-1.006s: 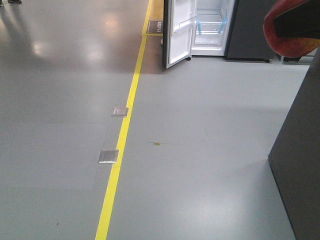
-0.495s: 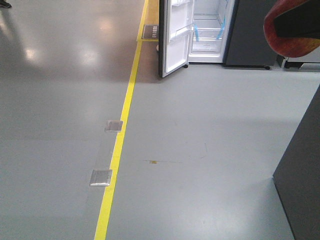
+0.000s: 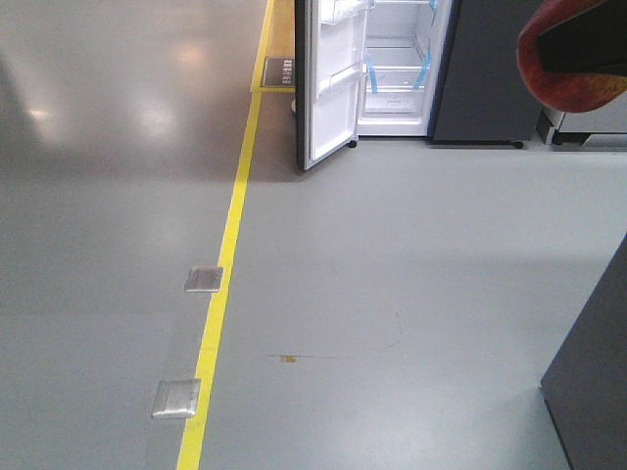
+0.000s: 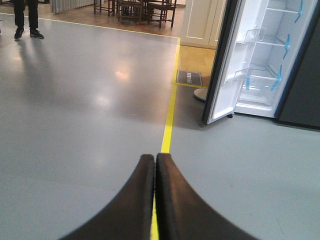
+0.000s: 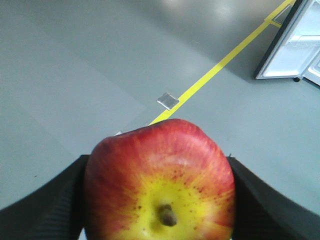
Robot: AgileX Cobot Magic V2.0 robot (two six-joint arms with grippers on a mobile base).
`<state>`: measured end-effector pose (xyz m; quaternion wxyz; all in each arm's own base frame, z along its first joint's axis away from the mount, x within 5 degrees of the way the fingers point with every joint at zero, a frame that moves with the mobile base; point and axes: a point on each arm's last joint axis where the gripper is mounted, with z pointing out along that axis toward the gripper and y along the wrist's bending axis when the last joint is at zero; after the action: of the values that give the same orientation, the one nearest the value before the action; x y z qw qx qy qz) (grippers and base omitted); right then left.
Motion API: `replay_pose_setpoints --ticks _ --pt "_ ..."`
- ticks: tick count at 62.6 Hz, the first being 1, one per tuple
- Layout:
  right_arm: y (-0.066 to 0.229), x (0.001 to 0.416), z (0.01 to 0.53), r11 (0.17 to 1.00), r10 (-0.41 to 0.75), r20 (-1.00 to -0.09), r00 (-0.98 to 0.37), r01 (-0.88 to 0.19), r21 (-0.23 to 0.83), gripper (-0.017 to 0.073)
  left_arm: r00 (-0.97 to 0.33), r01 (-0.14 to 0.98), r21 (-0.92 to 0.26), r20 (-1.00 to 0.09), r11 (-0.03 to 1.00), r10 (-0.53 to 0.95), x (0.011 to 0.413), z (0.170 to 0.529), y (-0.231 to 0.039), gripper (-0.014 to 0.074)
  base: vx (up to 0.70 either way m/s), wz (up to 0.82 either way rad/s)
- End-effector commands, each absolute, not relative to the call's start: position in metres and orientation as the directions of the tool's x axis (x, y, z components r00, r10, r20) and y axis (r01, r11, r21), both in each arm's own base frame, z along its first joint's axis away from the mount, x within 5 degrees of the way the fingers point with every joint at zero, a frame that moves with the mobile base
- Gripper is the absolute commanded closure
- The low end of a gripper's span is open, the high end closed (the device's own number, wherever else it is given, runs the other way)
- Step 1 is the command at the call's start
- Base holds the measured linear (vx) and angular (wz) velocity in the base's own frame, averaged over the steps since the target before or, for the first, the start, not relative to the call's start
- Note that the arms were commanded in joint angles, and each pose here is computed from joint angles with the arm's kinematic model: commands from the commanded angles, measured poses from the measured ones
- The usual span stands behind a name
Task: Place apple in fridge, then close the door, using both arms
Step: 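Drive up to the refrigerator's open door, apple held in right gripper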
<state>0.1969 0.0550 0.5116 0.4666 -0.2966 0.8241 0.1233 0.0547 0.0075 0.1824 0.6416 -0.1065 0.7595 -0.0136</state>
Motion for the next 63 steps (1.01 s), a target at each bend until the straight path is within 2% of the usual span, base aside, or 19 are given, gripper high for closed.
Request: replay_pose_setpoints --ticks 1,63 --pt "0.0552 0.1893 0.5287 0.804 -0.328 -0.895 -0.303 -0.588 -0.095 0.0566 -0.101 -0.127 -0.173 -0.977 0.977 -0.187 0.0556 0.1798 0.0066 0.0600 0.31 -0.04" --pt "0.0551 0.1894 0.5288 0.804 -0.327 -0.895 -0.303 -0.587 -0.095 0.0566 -0.101 -0.127 -0.173 -0.977 0.977 -0.187 0.0556 0.1798 0.0066 0.0600 0.30 -0.01"
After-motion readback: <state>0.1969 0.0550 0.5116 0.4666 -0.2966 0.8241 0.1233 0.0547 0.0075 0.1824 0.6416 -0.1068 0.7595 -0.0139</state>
